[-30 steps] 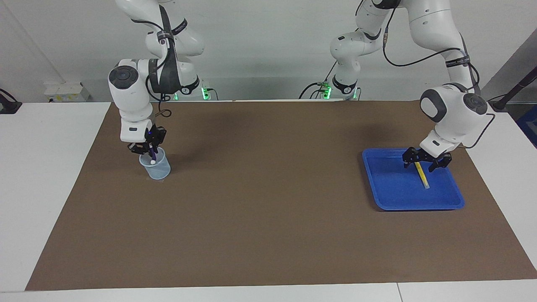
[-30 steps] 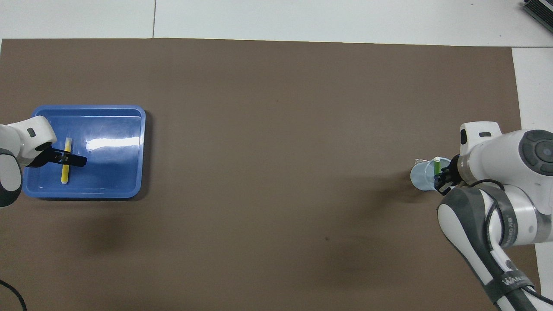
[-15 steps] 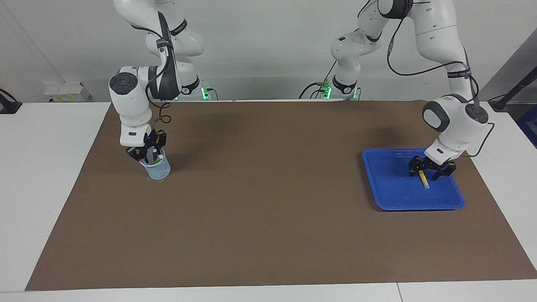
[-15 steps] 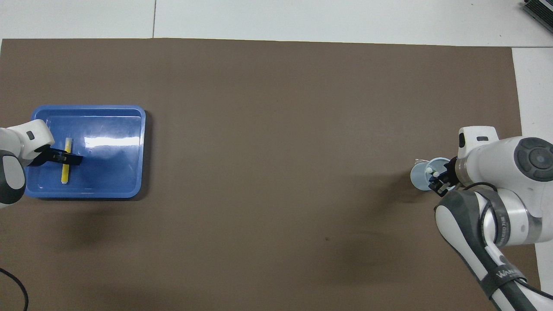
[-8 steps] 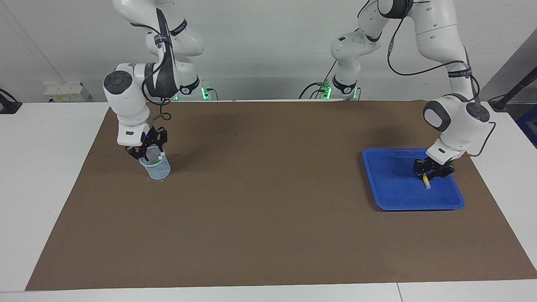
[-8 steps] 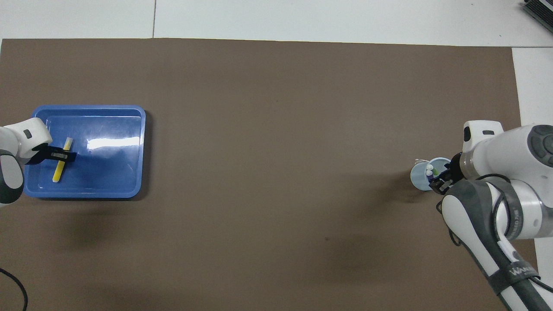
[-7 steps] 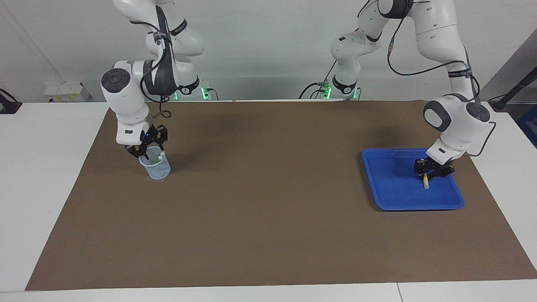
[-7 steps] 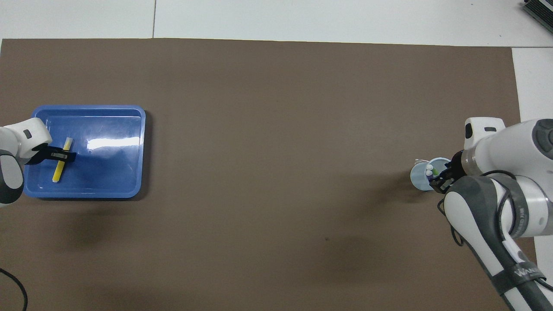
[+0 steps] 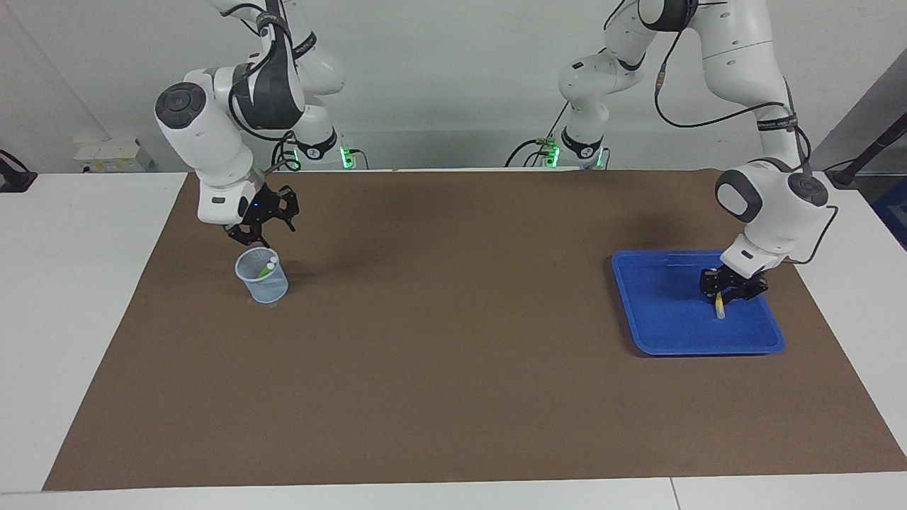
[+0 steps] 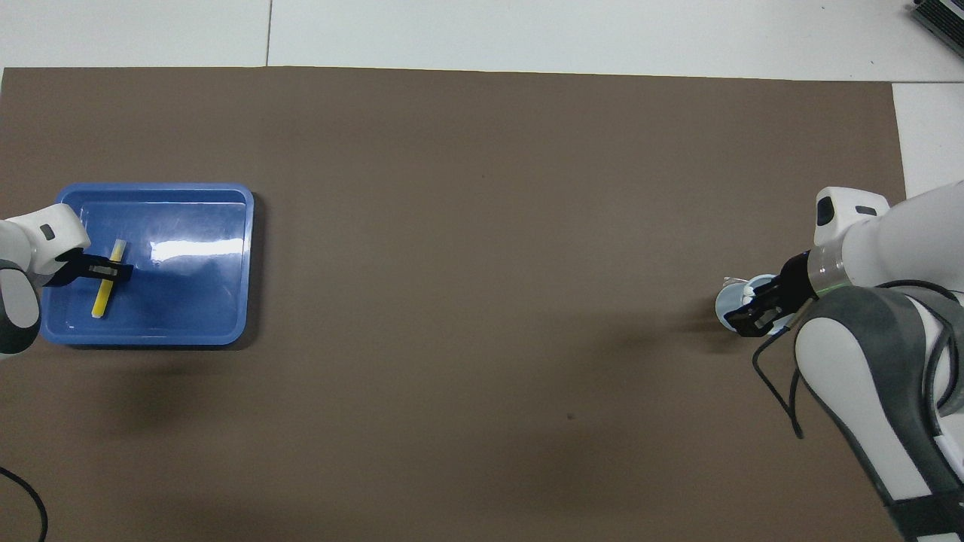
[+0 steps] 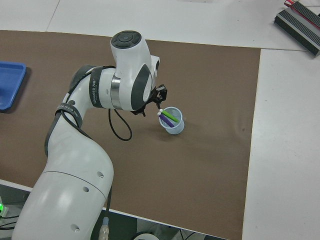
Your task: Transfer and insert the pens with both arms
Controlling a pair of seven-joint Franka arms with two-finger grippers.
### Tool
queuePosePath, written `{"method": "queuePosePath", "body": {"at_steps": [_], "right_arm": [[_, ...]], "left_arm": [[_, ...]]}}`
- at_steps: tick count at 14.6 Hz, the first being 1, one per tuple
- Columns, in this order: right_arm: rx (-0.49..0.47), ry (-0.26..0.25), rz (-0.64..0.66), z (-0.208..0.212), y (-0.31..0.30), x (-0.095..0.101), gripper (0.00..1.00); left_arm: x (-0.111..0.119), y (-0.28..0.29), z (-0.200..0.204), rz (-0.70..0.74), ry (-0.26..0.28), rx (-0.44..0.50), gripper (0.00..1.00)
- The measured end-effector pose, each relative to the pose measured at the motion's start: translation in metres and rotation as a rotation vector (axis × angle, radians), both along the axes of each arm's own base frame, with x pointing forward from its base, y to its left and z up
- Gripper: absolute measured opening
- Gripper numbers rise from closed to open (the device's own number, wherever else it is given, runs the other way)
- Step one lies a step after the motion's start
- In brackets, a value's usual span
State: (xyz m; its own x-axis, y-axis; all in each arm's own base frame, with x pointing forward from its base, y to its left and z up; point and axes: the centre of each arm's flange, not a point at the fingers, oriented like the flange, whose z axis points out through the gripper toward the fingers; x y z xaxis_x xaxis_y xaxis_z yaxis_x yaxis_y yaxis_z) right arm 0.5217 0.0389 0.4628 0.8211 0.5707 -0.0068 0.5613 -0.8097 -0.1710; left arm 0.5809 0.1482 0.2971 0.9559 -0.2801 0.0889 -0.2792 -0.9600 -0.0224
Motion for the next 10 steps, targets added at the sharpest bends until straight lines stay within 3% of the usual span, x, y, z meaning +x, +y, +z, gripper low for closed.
{"method": "queuePosePath", "body": {"at_steps": [2, 7, 9, 10], "right_arm": [[0.063, 0.011, -0.083, 0.005, 0.025, 0.000, 0.60], [0.073, 0.034, -0.297, 0.010, 0.104, -0.010, 0.59], [0.130, 0.045, -0.409, 0.012, 0.137, -0.014, 0.60], [0.158, 0.049, -0.468, 0.012, 0.150, -0.016, 0.67]], "left_arm": [[0.004, -0.008, 0.010, 0.039, 0.042, -0.017, 0.23], [0.012, -0.052, 0.078, 0.138, 0.126, -0.031, 0.23], [0.007, -0.066, 0.096, 0.169, 0.143, -0.029, 0.23], [0.004, -0.068, 0.102, 0.191, 0.151, -0.029, 0.23]]}}
